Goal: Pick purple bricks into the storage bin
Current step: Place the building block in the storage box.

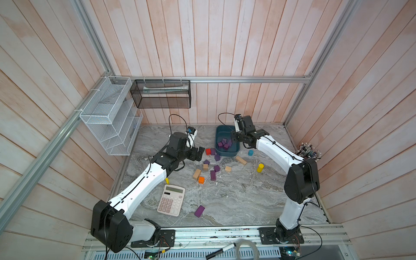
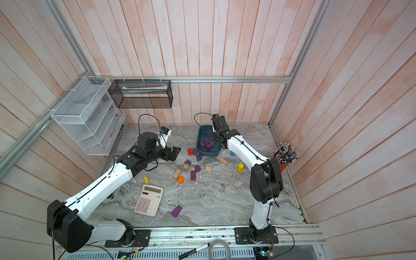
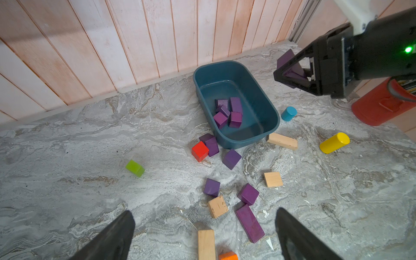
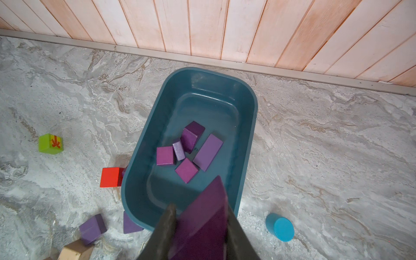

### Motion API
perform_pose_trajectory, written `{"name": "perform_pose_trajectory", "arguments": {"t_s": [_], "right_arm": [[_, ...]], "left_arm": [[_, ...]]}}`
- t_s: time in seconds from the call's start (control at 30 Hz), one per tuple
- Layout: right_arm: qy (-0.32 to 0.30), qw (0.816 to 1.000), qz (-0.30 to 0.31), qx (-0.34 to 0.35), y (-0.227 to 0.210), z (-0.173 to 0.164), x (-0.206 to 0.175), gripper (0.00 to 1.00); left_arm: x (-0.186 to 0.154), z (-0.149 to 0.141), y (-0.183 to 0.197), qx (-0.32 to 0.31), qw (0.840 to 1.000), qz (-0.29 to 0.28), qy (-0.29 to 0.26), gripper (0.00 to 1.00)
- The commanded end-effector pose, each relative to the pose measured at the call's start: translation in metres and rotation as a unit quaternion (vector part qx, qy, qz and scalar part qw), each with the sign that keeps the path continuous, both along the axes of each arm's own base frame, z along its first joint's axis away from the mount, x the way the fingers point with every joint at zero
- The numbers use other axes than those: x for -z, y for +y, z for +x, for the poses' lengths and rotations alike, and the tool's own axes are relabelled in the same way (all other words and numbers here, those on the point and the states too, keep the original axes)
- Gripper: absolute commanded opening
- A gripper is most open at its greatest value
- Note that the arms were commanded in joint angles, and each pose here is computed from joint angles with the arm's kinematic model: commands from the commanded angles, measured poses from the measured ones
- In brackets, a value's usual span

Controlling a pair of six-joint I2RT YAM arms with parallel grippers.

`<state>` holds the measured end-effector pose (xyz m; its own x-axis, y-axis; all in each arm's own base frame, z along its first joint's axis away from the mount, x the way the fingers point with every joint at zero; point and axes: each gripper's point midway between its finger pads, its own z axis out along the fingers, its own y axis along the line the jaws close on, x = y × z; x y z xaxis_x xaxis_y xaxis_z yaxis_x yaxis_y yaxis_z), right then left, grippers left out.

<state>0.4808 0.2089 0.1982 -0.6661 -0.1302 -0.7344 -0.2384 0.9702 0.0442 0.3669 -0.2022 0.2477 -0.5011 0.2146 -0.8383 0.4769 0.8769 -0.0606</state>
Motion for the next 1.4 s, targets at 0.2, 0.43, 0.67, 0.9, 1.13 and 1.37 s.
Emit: {"name": "perform_pose_trajectory", "arguments": {"t_s": [0.2, 0.43, 0.67, 0.9, 1.13, 1.37], "right_arm": [[-0.028, 0.999, 0.024, 0.005, 0.0, 0.024, -0.012, 0.29], [-0.024, 0.999, 0.033, 0.014, 0.004, 0.04, -0.002, 0.29], [-0.004, 0.999, 0.04, 0.011, 0.015, 0.052, 0.022, 0.29], [0.026, 0.999, 0.026, 0.011, 0.017, 0.056, 0.058, 0.29], [0.048, 0.999, 0.013, 0.013, 0.017, 0.059, 0.086, 0.29], [0.068, 0.998, -0.006, 0.019, 0.012, 0.059, 0.109, 0.29]], "left_arm": [[0.011, 0.006, 0.007, -0.012, 1.0, 0.021, 0.002, 0.98], [0.008, 0.009, 0.012, -0.017, 1.0, 0.009, 0.002, 0.98], [0.006, 0.01, 0.016, -0.023, 1.0, 0.011, -0.003, 0.98], [0.007, 0.011, 0.018, -0.028, 1.0, 0.013, -0.004, 0.98], [0.006, 0.014, 0.025, -0.037, 0.999, 0.013, -0.004, 0.98], [0.003, 0.017, 0.032, -0.047, 0.999, 0.013, -0.008, 0.98]]}}
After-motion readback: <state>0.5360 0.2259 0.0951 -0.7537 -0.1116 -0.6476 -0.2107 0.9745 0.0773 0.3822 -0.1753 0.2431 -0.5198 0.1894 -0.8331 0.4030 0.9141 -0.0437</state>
